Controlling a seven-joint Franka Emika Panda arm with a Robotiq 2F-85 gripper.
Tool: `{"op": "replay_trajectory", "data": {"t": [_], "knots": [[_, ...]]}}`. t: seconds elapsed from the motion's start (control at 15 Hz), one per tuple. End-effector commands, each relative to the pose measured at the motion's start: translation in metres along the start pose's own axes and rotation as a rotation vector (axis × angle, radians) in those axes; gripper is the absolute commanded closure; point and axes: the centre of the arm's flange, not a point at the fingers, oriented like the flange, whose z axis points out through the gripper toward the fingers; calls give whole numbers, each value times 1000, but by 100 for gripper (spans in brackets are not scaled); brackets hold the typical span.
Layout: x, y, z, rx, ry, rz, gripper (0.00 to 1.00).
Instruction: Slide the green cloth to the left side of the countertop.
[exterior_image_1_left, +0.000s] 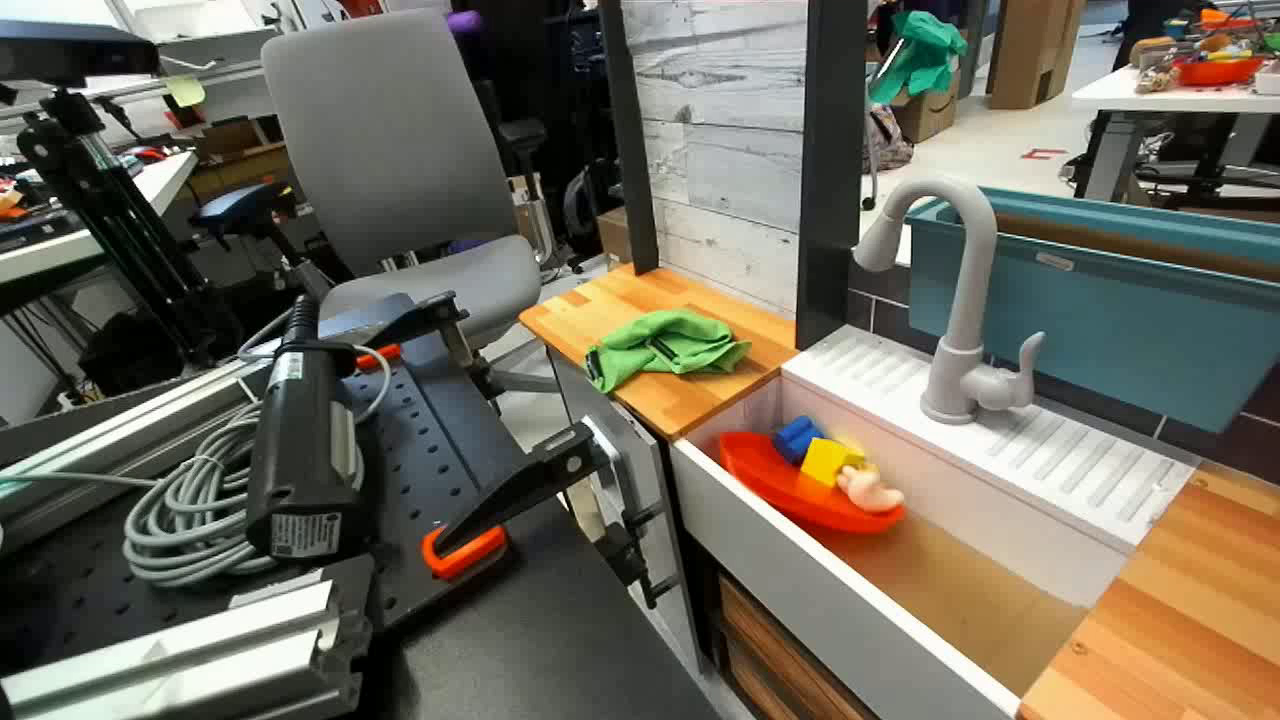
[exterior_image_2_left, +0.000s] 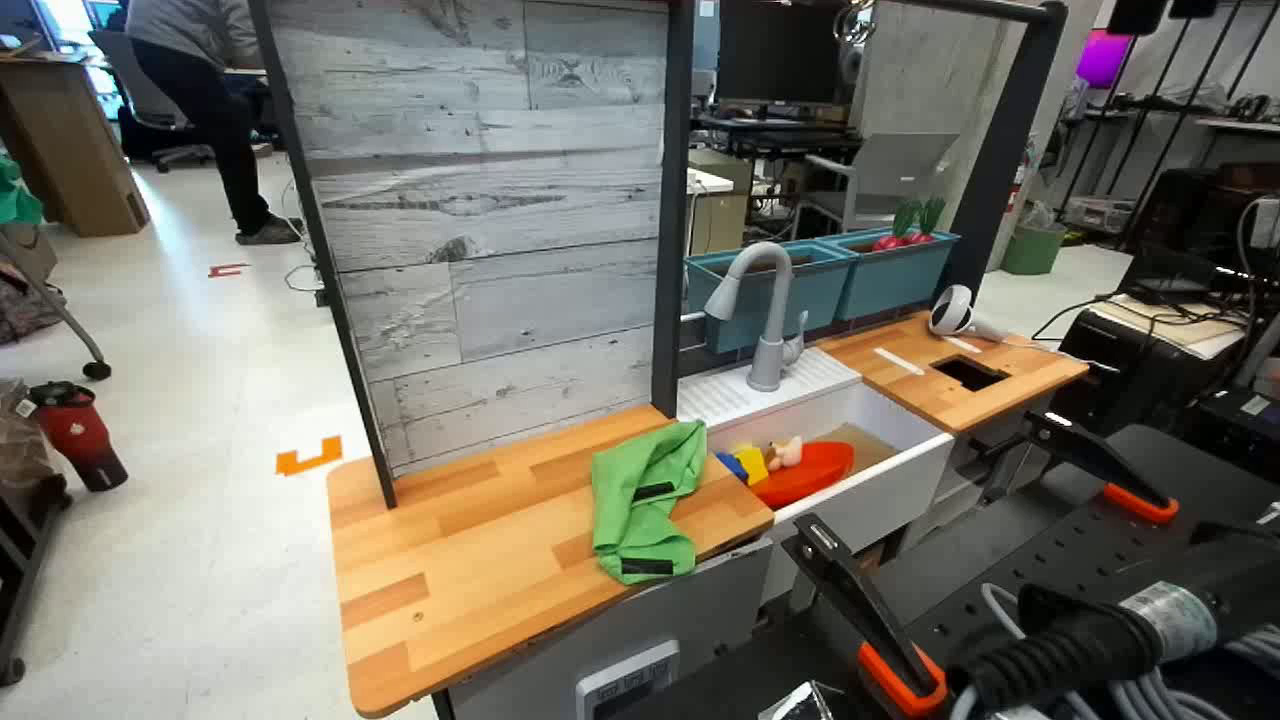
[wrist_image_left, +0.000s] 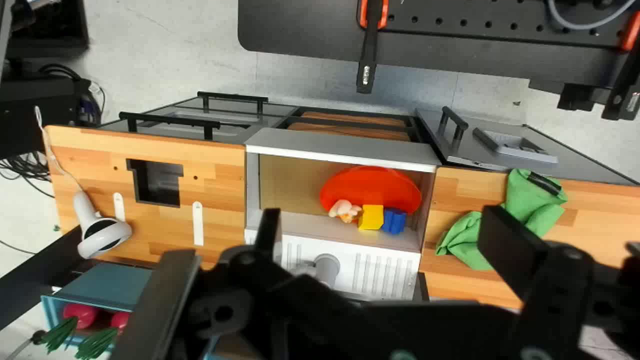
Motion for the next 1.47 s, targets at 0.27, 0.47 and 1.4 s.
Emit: {"op": "replay_trajectory", "data": {"t": [0.27,0.47,1.4], "knots": [[16,-10,15,-8,7,9,0],[45,-41,51,-11,11,-12,0],[110,-187,214,98,-67,-158,0]]}}
